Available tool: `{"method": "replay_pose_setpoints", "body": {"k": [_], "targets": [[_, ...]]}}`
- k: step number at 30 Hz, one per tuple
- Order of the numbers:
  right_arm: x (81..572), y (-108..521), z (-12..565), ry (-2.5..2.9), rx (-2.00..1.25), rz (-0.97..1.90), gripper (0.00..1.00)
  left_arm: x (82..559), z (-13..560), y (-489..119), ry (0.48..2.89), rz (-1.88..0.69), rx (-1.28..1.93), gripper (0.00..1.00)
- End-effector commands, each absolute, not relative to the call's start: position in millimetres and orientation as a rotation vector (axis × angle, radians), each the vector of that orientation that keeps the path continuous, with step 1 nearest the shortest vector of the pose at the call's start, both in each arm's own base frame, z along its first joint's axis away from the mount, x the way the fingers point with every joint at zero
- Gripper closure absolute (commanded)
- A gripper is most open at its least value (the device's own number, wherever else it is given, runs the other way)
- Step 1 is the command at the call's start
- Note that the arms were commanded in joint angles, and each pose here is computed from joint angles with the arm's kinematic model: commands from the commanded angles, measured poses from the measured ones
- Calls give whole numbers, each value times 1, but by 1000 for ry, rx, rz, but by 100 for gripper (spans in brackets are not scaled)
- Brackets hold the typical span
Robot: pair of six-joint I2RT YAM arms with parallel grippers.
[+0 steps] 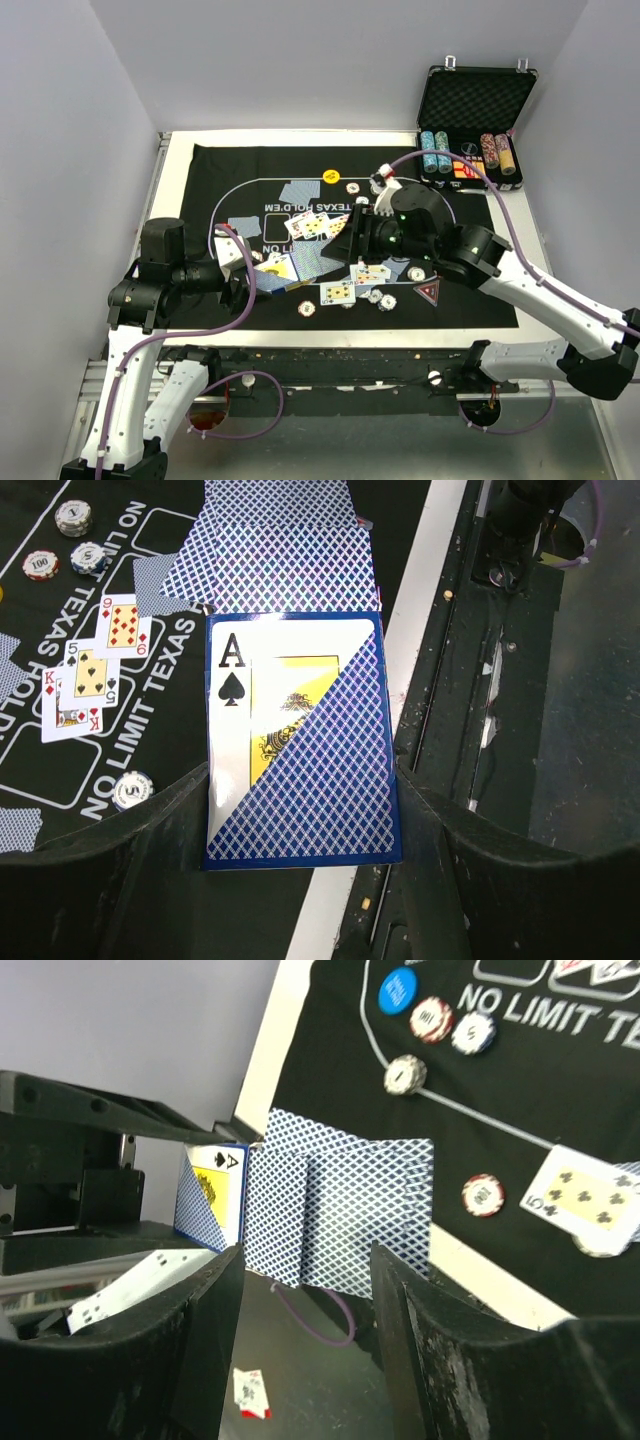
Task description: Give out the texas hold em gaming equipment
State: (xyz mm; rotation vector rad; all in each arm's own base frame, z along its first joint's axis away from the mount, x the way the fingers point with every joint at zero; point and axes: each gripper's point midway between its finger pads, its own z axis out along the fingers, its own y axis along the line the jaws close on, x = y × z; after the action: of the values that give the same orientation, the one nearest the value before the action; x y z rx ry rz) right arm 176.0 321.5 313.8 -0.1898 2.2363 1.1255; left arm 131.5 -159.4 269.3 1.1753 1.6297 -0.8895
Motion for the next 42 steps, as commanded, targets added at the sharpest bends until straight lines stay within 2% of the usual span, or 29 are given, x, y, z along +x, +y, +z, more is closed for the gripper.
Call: {"method": "replay_pose_setpoints", "body": {"k": [1,12,24,39,42], "targets": [[157,348,310,2250,-281,1285,41,128,287,-164,1540,-892,1199,81],[149,361,308,2270,-303,1356,54,130,287,-165,1534,-898,1186,81],[145,369,308,2279,-305,1414,74,132,288,-165,1521,-881,1160,81],[144,370,299,2302,-310,1407,75,132,294,-165,1509,-877,1157,81],[144,373,299,2306,-313,1422,79,133,294,-166,1513,-880,1155,81]]}}
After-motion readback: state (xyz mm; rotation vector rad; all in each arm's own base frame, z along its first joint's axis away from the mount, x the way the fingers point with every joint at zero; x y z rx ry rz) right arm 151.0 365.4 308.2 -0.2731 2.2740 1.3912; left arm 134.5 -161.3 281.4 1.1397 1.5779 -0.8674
